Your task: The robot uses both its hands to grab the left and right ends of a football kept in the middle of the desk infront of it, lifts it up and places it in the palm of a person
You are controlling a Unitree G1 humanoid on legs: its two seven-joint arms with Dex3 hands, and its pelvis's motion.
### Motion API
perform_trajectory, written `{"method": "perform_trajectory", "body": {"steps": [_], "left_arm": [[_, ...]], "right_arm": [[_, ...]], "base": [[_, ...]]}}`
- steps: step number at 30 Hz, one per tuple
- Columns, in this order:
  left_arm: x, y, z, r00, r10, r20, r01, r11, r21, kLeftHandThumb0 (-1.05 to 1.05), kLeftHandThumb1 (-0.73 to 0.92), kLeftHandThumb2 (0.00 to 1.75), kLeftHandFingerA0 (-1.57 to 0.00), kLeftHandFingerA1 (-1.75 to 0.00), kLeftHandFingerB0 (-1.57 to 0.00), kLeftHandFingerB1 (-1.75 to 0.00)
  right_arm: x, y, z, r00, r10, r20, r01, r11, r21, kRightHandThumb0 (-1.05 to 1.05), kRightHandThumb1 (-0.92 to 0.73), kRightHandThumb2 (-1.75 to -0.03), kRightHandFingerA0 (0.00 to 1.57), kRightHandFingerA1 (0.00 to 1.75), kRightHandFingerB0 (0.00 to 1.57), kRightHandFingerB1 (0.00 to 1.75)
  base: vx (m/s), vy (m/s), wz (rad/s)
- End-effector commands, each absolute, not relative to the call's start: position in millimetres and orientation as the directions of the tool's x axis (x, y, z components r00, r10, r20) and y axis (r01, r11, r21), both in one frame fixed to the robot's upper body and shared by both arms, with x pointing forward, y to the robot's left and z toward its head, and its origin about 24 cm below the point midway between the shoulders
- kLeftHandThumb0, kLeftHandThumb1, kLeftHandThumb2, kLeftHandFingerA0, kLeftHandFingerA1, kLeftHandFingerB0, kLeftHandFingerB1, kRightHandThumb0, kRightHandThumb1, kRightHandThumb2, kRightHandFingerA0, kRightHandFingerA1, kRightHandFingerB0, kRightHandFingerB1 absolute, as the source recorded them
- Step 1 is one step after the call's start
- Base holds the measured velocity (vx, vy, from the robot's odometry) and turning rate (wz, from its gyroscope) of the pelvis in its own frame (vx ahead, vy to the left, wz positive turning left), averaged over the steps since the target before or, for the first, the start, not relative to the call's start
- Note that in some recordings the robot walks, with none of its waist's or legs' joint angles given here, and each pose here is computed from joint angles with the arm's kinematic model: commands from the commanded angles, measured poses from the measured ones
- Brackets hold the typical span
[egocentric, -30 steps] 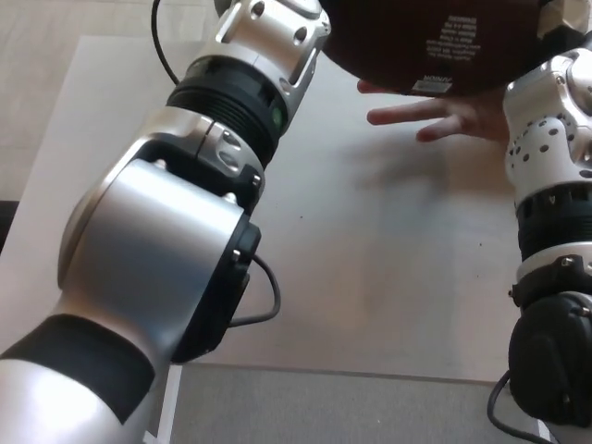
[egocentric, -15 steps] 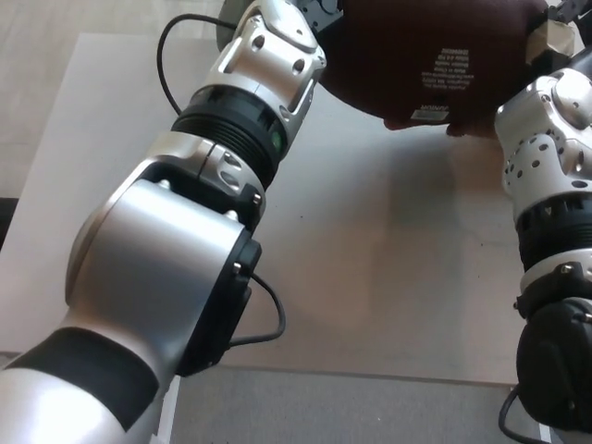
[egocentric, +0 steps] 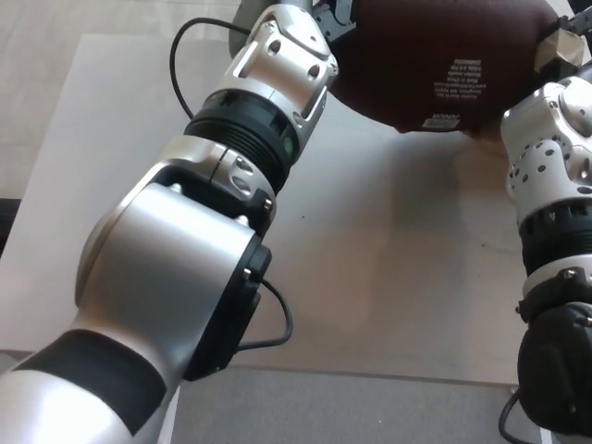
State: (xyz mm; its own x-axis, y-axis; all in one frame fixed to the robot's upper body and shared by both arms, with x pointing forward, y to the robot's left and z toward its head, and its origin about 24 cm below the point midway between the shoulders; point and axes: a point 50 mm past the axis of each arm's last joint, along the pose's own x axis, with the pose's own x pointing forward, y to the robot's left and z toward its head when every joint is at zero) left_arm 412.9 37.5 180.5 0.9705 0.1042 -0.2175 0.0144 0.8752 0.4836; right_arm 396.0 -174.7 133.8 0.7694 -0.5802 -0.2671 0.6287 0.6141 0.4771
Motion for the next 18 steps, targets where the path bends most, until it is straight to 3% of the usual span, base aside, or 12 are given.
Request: {"method": "perform_trajectory", "body": {"steps": [1, 2, 4, 6, 8, 9, 10, 11, 13, 14, 15, 18], "left_arm": [[410, 27, 178, 0.948, -0.026, -0.317, 0.152, 0.912, 0.38, -0.59, 0.78, 0.63, -0.49, -0.95, -0.18, -0.43], [411, 29, 180, 0.953, -0.022, -0.301, 0.154, 0.892, 0.424, -0.62, 0.8, 0.63, -0.41, -0.86, -0.12, -0.41], [412, 29, 183, 0.955, -0.027, -0.296, 0.157, 0.892, 0.423, -0.65, 0.63, 0.96, -0.24, -0.67, -0.06, -0.48], [414, 30, 193, 0.961, -0.036, -0.274, 0.15, 0.9, 0.408, -0.64, 0.63, 0.95, -0.2, -0.63, -0.05, -0.46], [414, 27, 198, 0.964, -0.06, -0.261, 0.169, 0.892, 0.42, -0.64, 0.65, 0.94, -0.13, -0.57, -0.08, -0.46], [414, 27, 201, 0.966, -0.067, -0.251, 0.172, 0.889, 0.424, -0.6, 0.84, 0.65, -0.16, -0.54, -0.16, -0.38], [414, 26, 201, 0.967, -0.064, -0.246, 0.166, 0.892, 0.42, -0.64, 0.65, 0.95, -0.22, -0.59, -0.17, -0.5], [414, 25, 204, 0.968, -0.067, -0.243, 0.171, 0.882, 0.439, -0.63, 0.85, 0.65, -0.14, -0.5, -0.14, -0.37], [414, 26, 203, 0.966, -0.066, -0.249, 0.174, 0.878, 0.445, -0.63, 0.84, 0.65, -0.15, -0.54, -0.15, -0.37], [414, 27, 202, 0.966, -0.063, -0.252, 0.173, 0.88, 0.443, -0.36, 0.59, 1.12, -0.05, -0.55, 0.0, -0.51], [414, 28, 200, 0.965, -0.065, -0.252, 0.173, 0.885, 0.432, -0.76, 0.65, 1.0, -0.01, -0.43, -0.03, -0.3], [415, 32, 198, 0.964, -0.062, -0.257, 0.162, 0.906, 0.391, -0.81, 0.66, 1.05, -0.01, -0.44, -0.01, -0.17]], "right_arm": [[387, -186, 104, 0.71, -0.597, -0.374, 0.695, 0.68, 0.234, -0.34, -0.84, -0.65, 0.72, 0.58, 0.54, 0.51], [386, -190, 99, 0.697, -0.604, -0.387, 0.703, 0.683, 0.199, -0.37, -0.85, -0.64, 0.6, 1.13, 0.47, 0.65], [384, -192, 95, 0.702, -0.594, -0.394, 0.693, 0.697, 0.183, -0.43, -0.84, -0.68, 0.6, 1.34, 0.35, 0.58], [381, -192, 90, 0.715, -0.572, -0.403, 0.665, 0.733, 0.141, -0.44, -0.83, -0.66, 0.63, 1.35, 0.38, 0.55], [379, -192, 84, 0.722, -0.555, -0.413, 0.653, 0.743, 0.144, -0.46, -0.83, -0.64, 0.44, 1.19, 0.22, 0.38], [378, -191, 82, 0.724, -0.545, -0.423, 0.648, 0.747, 0.148, -0.41, -0.62, -1.03, 0.59, 0.96, 0.03, 0.47], [377, -190, 79, 0.724, -0.544, -0.424, 0.644, 0.753, 0.134, -0.47, -0.85, -0.69, 0.14, 0.86, 0.1, 0.2], [377, -190, 79, 0.743, -0.53, -0.409, 0.608, 0.789, 0.081, -0.55, -0.78, -0.87, 0.0, 0.0, 0.0, 0.0], [376, -190, 76, 0.75, -0.524, -0.404, 0.586, 0.809, 0.039, -0.59, -0.77, -0.87, 0.0, 0.0, 0.0, 0.0], [376, -192, 75, 0.75, -0.53, -0.395, 0.577, 0.817, 0.0, -0.82, -0.61, -0.84, 0.0, 0.16, 0.0, 0.0], [377, -195, 77, 0.755, -0.537, -0.377, 0.56, 0.826, -0.055, -0.82, -0.68, -0.89, 0.0, 0.0, 0.0, 0.0], [379, -203, 80, 0.782, -0.529, -0.329, 0.521, 0.845, -0.12, -1.05, -0.77, -1.06, 0.0, 0.11, 0.0, 0.01]], "base": [[0.0, 0.0, 0.0], [0.0, 0.0, 0.0], [0.0, 0.0, 0.0], [0.0, 0.0, 0.0], [0.0, 0.0, 0.0], [0.0, 0.0, 0.0], [0.0, 0.0, 0.0], [0.0, 0.0, 0.0], [0.0, 0.0, 0.0], [0.0, 0.0, 0.0], [0.0, 0.0, 0.0], [0.0, 0.0, 0.0]]}}
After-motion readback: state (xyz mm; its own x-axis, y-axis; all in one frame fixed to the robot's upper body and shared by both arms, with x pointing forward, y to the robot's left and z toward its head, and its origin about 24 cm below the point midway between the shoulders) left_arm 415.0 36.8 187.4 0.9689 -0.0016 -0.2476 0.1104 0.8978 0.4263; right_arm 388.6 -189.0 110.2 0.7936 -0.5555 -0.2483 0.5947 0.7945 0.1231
